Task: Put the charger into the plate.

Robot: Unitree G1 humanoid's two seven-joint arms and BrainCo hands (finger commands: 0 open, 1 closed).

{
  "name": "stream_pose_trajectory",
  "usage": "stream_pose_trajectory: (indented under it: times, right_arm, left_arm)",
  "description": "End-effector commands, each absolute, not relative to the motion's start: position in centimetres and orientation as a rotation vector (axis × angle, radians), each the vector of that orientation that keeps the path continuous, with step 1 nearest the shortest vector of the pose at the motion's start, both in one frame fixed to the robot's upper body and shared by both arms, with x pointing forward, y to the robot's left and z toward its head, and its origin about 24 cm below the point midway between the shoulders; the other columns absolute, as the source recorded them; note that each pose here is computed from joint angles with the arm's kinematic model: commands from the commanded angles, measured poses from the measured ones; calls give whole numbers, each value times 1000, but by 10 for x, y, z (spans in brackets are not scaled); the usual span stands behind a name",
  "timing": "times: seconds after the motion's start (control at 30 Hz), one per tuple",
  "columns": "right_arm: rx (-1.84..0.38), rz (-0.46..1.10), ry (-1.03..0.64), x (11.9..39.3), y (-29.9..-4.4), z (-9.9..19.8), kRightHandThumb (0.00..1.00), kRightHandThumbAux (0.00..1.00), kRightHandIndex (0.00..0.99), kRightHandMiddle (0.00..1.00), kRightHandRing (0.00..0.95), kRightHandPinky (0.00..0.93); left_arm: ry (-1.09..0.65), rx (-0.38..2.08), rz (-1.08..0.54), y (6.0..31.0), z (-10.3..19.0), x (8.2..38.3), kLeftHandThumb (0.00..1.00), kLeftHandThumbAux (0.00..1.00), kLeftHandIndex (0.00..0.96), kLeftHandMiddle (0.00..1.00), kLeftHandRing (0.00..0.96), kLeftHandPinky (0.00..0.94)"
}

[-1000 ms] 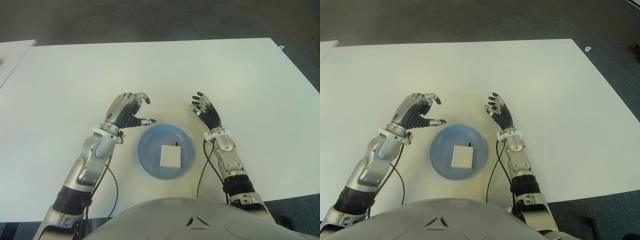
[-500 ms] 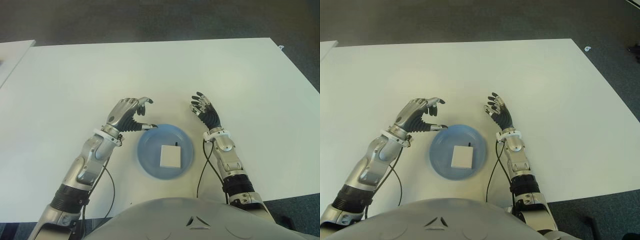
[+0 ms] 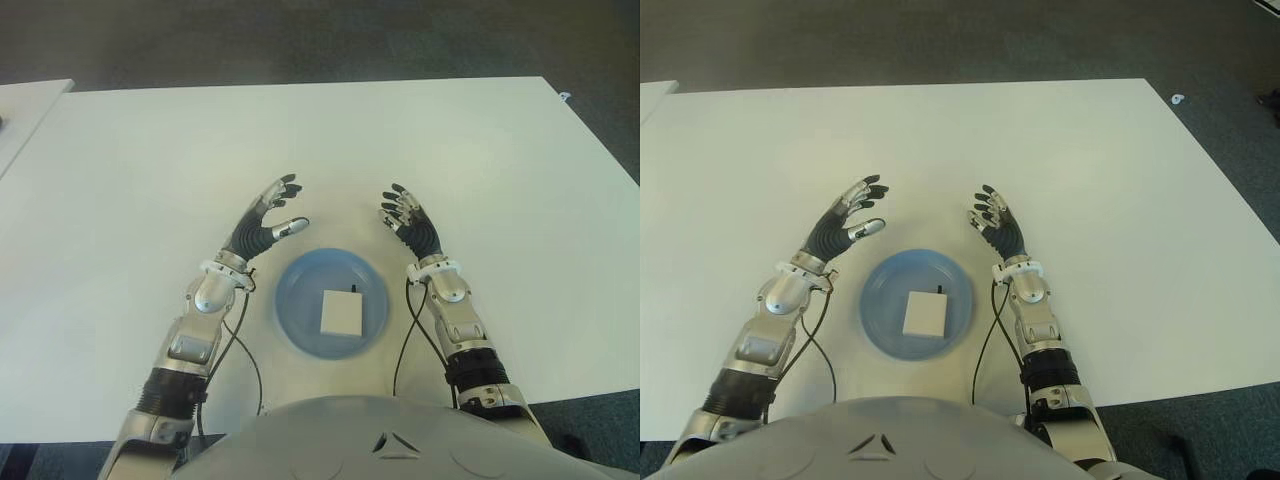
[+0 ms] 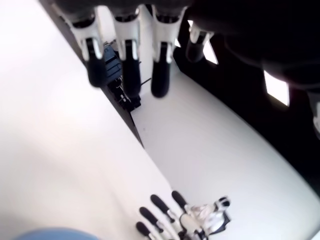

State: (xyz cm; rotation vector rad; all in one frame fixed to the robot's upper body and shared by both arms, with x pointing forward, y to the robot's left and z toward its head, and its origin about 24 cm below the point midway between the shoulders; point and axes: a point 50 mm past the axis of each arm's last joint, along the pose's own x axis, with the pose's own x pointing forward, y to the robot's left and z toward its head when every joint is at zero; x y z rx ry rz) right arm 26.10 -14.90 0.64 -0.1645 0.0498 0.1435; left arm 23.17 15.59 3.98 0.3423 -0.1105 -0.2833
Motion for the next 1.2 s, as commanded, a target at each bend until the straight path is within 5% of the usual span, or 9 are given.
stream_pose_trajectory:
  times: [0.03,0.37,1.2]
  right_arm:
    - [-157,141,77,260,-151,2,234,649,0,192,199,169]
    - [-160,139,76,259,-152,2,214,632,0,177,186,159]
    - [-156,130,84,257,-158,2,176,593,0,157,177,164]
  left_arm:
    - [-79,239,-251,159,29,231,90,449,0,0,0,0]
    - [-98,205,-174,166,14,229,4,482,0,0,0,0]
    - [-24,211,42,179,-20,228,0,463,0,0,0,0]
